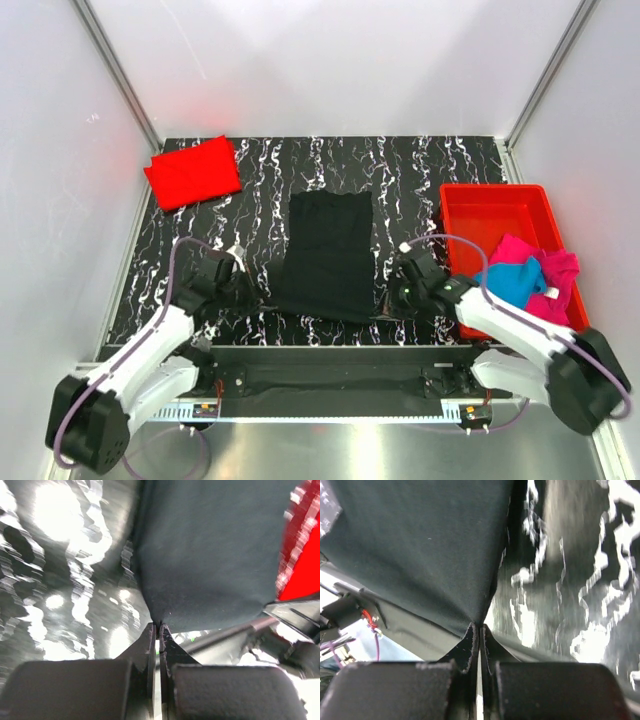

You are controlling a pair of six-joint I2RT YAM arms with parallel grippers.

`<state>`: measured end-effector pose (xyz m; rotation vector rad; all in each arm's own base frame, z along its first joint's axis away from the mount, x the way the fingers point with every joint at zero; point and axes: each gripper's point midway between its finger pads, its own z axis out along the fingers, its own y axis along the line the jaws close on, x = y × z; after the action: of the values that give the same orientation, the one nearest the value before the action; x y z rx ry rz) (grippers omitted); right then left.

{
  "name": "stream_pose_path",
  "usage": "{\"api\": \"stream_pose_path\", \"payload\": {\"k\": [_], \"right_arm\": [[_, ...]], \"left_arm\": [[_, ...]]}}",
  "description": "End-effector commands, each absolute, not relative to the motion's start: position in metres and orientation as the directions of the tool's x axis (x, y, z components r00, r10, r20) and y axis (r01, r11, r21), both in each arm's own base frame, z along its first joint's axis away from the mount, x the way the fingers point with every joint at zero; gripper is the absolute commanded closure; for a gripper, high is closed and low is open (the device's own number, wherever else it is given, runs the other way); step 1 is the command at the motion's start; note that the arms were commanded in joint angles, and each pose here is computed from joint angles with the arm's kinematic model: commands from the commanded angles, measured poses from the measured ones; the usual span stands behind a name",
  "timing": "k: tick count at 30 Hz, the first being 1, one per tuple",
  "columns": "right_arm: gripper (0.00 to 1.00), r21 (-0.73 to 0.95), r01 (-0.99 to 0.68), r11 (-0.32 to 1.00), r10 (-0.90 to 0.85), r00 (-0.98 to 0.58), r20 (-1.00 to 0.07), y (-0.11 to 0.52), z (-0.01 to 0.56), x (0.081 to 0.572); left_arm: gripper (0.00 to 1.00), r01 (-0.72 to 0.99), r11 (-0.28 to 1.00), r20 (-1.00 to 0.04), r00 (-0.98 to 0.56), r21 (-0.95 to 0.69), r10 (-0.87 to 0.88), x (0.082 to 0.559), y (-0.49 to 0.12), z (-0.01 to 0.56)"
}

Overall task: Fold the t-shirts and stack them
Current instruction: Fold the tshirt

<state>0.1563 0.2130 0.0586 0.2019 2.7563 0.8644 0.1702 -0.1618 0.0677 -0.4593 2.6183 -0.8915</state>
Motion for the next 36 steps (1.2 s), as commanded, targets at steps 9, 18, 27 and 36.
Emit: {"api": "stream_pose_path", "payload": {"k": [9, 18, 27, 36], "right_arm": [[1.00, 0.544, 0.120, 0.831, 0.271, -0.940, -0.206, 0.179, 0.084, 0.118], [1.00, 0.542, 0.062, 0.838, 0.270, -0.910, -0.315, 0.179, 0.120, 0.137], [1.00, 0.438, 0.022, 0.899, 0.254, -0.841, -0.478, 0.184, 0.157, 0.194], [1.00, 0.352, 0.000, 0.936, 0.217, -0.787, -0.577, 0.197, 0.178, 0.255]], "left_arm": [[1.00, -0.132, 0.715, -0.228, -0.894, -0.687, -0.385, 0.127, -0.169, 0.102], [1.00, -0.114, 0.733, -0.261, -0.889, -0.671, -0.377, 0.143, -0.174, 0.128], [1.00, -0.035, 0.794, -0.407, -0.845, -0.607, -0.348, 0.208, -0.188, 0.191], [1.00, -0.037, 0.807, -0.447, -0.817, -0.589, -0.364, 0.273, -0.187, 0.204]]}}
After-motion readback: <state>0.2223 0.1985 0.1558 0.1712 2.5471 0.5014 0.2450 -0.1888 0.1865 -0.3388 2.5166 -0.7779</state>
